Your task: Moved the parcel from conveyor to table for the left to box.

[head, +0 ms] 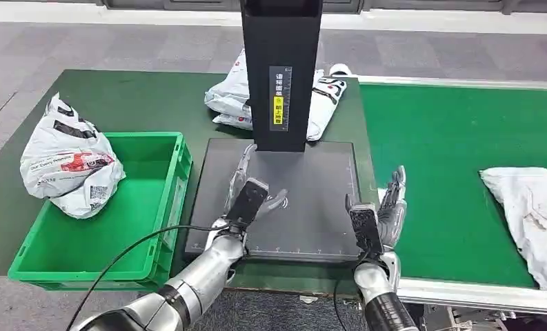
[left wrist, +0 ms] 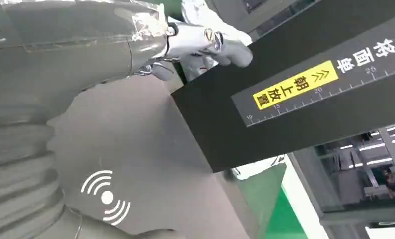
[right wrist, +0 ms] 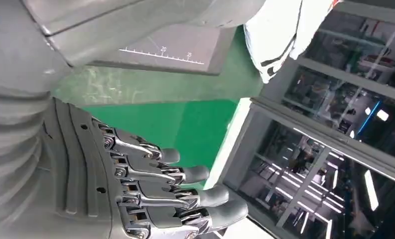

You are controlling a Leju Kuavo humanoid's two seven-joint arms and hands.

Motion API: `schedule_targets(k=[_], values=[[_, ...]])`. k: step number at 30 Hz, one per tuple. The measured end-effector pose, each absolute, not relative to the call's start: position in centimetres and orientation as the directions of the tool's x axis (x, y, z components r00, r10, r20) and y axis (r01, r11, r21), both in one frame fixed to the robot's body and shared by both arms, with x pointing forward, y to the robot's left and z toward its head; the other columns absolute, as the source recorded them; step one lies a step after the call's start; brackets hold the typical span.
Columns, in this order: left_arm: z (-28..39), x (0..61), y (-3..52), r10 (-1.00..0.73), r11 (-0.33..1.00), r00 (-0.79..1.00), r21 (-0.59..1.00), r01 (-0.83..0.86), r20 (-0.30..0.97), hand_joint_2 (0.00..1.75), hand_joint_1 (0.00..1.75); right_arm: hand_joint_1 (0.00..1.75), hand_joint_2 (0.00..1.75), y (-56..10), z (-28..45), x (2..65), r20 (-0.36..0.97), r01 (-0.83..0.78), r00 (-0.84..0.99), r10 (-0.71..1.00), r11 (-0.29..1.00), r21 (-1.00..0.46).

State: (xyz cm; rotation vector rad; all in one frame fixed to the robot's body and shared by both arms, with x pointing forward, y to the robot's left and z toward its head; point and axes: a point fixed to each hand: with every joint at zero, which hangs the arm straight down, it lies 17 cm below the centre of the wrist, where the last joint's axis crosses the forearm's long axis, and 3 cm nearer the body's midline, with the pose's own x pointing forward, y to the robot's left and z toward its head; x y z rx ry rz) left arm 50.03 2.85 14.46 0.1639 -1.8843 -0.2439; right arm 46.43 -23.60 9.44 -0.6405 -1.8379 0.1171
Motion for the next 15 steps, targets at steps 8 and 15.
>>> schedule_targets(k=[8, 15], values=[[14.48, 49.82, 2.75, -0.222, 0.972, -0.319, 0.236, 0.006, 0.922, 1.75, 0.0, 0.0, 1.75, -23.59, 9.29, 46.35, 0.849, 0.367, -0.219, 0.481, 0.847, -0.385], [14.46, 49.79, 2.75, -0.222, 0.972, -0.318, 0.235, 0.005, 0.922, 1.75, 0.0, 0.0, 1.75, -23.59, 9.22, 46.3, 0.849, 0.367, -0.217, 0.481, 0.847, -0.385]])
